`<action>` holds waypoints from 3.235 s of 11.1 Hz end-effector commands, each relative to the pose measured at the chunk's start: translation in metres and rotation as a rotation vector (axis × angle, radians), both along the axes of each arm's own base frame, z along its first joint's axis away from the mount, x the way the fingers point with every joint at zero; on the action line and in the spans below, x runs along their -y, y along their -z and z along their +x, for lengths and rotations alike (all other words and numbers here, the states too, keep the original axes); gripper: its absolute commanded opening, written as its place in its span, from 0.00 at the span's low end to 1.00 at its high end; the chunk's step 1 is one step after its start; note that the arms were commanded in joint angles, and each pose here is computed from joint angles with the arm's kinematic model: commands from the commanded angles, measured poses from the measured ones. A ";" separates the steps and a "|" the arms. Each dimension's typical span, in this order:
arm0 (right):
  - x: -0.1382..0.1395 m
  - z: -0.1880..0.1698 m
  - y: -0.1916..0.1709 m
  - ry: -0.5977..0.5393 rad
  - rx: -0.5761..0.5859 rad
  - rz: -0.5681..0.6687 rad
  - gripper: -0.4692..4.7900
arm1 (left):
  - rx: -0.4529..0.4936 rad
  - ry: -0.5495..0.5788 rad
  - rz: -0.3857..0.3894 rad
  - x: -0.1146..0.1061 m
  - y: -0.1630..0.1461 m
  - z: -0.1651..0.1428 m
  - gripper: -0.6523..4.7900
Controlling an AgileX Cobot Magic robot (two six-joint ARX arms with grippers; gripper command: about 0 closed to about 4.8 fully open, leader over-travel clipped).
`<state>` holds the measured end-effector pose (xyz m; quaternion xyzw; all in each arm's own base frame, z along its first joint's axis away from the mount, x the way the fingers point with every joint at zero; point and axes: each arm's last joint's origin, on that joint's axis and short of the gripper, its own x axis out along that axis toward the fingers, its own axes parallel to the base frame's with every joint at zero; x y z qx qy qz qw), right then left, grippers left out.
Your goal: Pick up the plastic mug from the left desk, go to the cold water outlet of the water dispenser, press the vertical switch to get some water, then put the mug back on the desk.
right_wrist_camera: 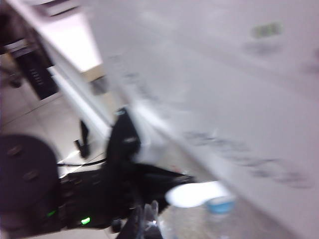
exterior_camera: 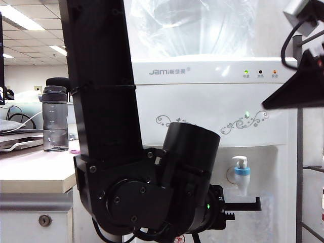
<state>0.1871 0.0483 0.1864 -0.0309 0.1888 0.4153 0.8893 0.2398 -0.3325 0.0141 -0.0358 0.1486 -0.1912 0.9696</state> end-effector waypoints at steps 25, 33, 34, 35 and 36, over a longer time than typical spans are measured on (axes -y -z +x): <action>-0.044 0.017 0.032 -0.047 0.356 -0.337 0.08 | -0.003 0.013 -0.002 0.001 0.000 0.000 0.11; -0.046 0.025 0.053 -0.011 0.272 -0.345 0.08 | -0.003 0.013 -0.002 0.001 0.000 0.000 0.11; -0.046 0.025 0.054 0.002 0.256 -0.340 0.08 | -0.003 0.013 -0.002 0.001 0.000 0.000 0.11; -0.046 0.025 0.055 0.011 0.244 -0.344 0.08 | -0.003 0.013 -0.002 0.001 0.000 0.000 0.11; -0.046 0.025 0.056 0.011 0.240 -0.345 0.08 | -0.003 0.013 -0.002 0.001 0.000 0.000 0.11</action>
